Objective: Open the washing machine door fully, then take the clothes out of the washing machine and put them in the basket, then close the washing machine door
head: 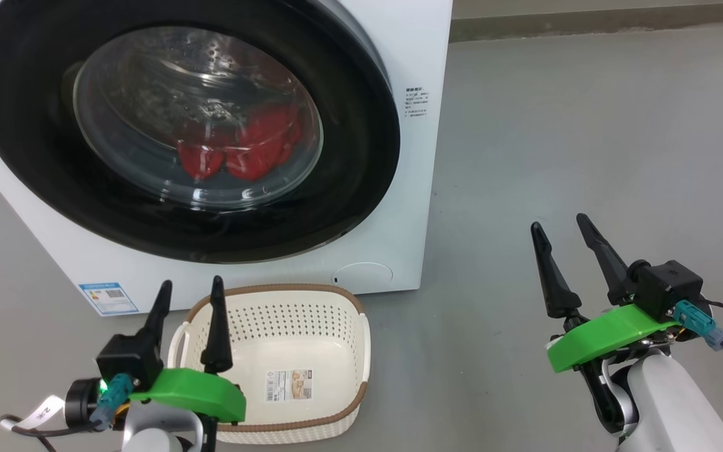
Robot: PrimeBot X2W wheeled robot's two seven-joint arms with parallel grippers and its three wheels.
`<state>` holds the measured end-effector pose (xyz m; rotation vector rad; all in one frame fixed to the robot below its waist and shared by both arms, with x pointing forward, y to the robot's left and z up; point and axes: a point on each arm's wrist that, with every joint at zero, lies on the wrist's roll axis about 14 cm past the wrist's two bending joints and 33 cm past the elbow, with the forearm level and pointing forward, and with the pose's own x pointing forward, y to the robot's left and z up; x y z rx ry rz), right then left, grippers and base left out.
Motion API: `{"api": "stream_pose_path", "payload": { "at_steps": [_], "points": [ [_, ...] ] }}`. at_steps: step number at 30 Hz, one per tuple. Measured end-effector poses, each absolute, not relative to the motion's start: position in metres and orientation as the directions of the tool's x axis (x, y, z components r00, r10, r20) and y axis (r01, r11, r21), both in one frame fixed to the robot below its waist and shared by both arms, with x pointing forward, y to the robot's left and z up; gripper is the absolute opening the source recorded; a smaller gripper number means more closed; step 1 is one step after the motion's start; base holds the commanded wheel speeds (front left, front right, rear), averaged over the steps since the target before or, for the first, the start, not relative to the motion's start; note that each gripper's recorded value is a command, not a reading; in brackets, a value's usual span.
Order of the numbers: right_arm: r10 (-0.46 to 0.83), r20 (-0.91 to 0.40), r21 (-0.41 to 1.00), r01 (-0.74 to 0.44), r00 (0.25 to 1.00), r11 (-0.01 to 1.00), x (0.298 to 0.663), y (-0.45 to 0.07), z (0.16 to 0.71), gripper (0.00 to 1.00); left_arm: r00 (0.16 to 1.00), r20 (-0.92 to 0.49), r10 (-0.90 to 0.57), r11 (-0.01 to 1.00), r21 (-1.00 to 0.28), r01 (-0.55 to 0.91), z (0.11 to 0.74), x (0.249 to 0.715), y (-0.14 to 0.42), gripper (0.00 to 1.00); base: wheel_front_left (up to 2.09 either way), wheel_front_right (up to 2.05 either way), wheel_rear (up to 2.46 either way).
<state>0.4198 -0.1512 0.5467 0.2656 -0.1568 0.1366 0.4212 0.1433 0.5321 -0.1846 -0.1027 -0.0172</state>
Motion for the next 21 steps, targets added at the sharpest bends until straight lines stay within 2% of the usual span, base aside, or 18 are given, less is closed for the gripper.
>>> {"api": "stream_pose_path", "payload": {
  "at_steps": [21],
  "points": [
    [0.108, 0.160, 0.256, -0.147, 0.981, 0.955, 0.4252, -0.1523, 0.5417, 1.00, 0.995, 0.100, 0.008, 0.984, -0.178, 0.009, 0.5305, 0.4267, 0.1494, 1.00, 0.00, 0.00, 0.00]
  ]
}}
